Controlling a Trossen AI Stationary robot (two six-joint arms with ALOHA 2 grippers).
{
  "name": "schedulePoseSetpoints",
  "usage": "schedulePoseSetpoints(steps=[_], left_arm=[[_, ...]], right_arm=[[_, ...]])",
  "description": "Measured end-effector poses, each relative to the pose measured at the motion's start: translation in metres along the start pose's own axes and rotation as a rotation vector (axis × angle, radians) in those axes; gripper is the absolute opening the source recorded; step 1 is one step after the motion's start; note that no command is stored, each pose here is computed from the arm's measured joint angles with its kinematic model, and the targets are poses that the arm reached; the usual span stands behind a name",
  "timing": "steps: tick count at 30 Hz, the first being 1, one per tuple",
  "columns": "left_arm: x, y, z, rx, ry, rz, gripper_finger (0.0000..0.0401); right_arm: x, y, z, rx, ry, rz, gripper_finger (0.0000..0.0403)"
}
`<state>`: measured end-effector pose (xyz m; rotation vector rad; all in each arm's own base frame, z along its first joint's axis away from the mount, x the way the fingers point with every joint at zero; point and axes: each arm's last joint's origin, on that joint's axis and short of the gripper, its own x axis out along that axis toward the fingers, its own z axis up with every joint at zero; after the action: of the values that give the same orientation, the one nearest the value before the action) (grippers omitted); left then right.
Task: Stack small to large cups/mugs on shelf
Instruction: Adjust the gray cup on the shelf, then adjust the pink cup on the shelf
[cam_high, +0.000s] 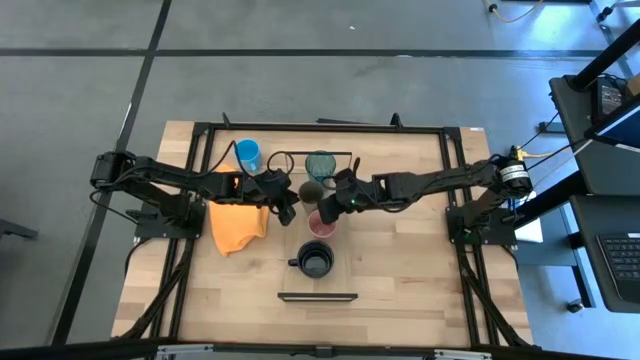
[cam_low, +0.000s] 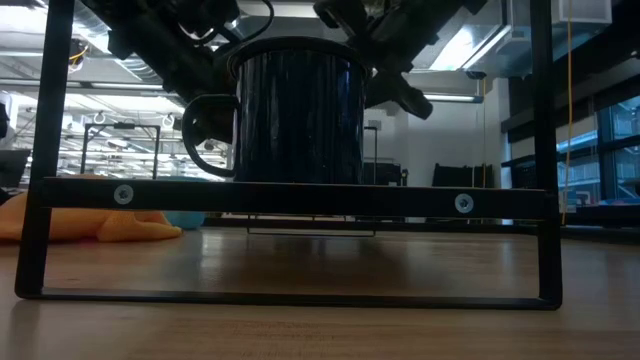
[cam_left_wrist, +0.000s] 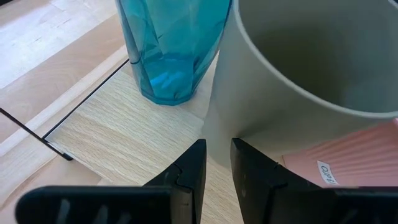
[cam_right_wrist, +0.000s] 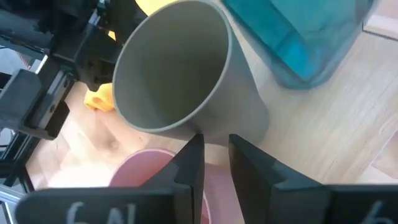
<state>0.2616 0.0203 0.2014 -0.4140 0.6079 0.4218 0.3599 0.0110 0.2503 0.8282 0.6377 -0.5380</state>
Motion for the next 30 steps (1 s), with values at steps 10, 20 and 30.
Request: schedulePoseSetpoints(steps=[10,20,30], left_arm=[[0.0,0.0,0.0,0.0,-0.001,-0.001,0.0069],[-0.002,-0.002,-0.004,0.012,0.039,-0.02,0.0069],[-0.015,-0.043,-0.023,0.055,0.07,-0.213,0.0069]], right_arm=[[0.0,-0.005,-0.001,0.02,0.048,-0.025,0.0076],[-0.001,-0.012,-0.009,0.017,0.133,-0.101,0.0076],[-0.006,-0.008,-0.028,0.029,0.185,-0.138,0.0076]])
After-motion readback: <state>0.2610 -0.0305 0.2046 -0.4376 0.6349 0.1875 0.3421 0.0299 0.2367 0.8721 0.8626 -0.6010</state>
